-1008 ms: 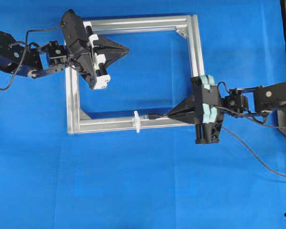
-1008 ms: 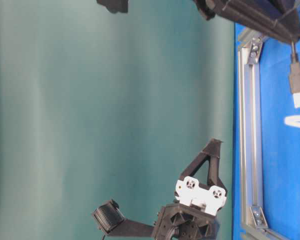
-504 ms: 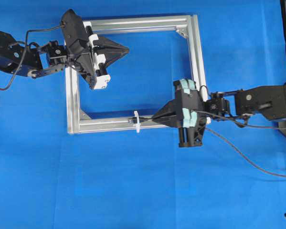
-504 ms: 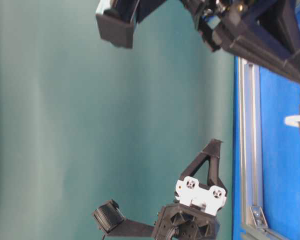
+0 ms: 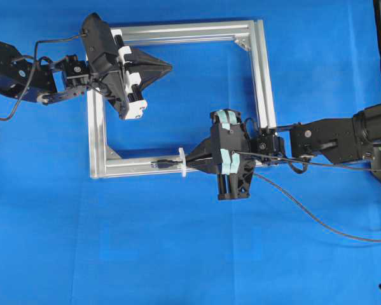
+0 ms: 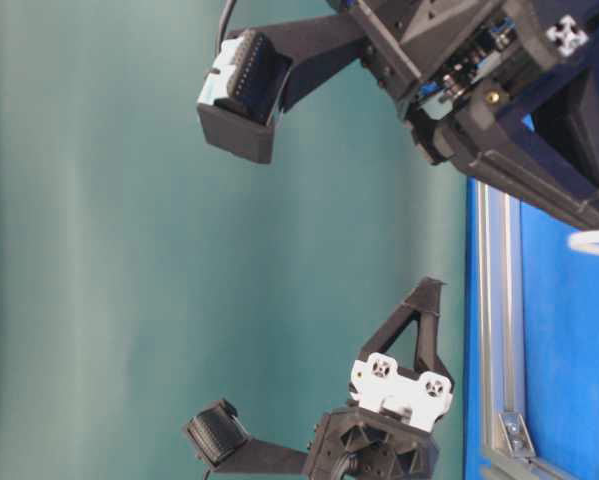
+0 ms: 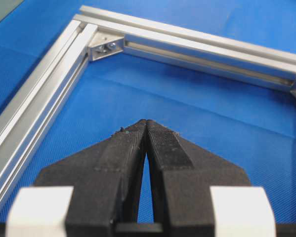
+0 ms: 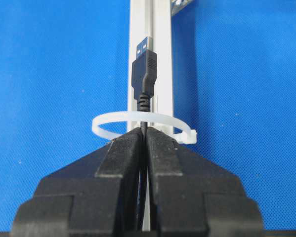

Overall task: Insert the wire through the string loop located in the center.
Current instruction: 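Push the plug leftward through the zip-tie loop with the right gripper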

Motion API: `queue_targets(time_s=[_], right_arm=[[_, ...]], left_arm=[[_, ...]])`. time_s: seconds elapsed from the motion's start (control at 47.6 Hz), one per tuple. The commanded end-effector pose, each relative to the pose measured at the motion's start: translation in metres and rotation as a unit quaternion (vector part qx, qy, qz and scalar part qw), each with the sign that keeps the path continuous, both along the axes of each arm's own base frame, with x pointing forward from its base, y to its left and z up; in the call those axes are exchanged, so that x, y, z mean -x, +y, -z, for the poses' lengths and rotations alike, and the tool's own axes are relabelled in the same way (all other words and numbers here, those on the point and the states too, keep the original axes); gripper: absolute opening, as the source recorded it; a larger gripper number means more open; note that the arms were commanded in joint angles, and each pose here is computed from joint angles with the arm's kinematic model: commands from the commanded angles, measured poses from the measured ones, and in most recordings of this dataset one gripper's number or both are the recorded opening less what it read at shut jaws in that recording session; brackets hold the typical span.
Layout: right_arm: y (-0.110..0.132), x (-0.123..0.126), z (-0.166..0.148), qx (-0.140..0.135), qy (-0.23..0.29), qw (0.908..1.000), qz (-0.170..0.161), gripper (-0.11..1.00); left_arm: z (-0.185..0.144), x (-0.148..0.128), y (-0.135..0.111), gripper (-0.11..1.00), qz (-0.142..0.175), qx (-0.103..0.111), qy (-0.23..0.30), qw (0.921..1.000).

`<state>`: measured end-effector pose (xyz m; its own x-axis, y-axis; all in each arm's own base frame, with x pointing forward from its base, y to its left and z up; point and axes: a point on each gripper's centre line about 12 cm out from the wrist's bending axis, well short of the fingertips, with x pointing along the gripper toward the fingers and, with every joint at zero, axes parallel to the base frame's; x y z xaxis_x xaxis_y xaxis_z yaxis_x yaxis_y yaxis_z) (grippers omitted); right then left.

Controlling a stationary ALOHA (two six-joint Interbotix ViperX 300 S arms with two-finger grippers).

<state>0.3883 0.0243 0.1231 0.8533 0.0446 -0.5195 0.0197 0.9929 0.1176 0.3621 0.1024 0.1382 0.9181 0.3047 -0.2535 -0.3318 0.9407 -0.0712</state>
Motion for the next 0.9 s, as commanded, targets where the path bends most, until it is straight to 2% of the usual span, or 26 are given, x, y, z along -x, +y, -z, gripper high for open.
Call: queue_targets(time_s=[0.0,0.21,0.357,0.63,0.882], right_arm=[[0.0,-0.007,-0.013,-0.003,-0.022,0.9997,0.002,-0.02],[0.0,-0.006,-0.012,-0.002,-0.021,0.9998,0.002,-0.02],[0.0,-0.006,-0.012,-0.003,-0.019,0.9998,0.002,-0.02],[0.0,-0.006,-0.012,-0.002,-0.02,0.9998,0.001,-0.02],[0.0,-0.006,-0.012,-0.002,-0.02,0.9998,0.001,-0.02]], left_arm=[[-0.013,-0.002,-0.001,0.0,0.003,-0.007,-0.019,0.9998],[-0.013,-0.002,-0.003,0.0,0.006,-0.006,-0.018,0.9998],[-0.01,0.0,-0.016,0.0,0.022,-0.004,-0.012,0.9997],[-0.01,0.005,-0.059,0.0,0.078,-0.003,-0.008,0.9969],[-0.015,0.002,-0.099,0.0,0.134,-0.004,-0.015,0.9908]])
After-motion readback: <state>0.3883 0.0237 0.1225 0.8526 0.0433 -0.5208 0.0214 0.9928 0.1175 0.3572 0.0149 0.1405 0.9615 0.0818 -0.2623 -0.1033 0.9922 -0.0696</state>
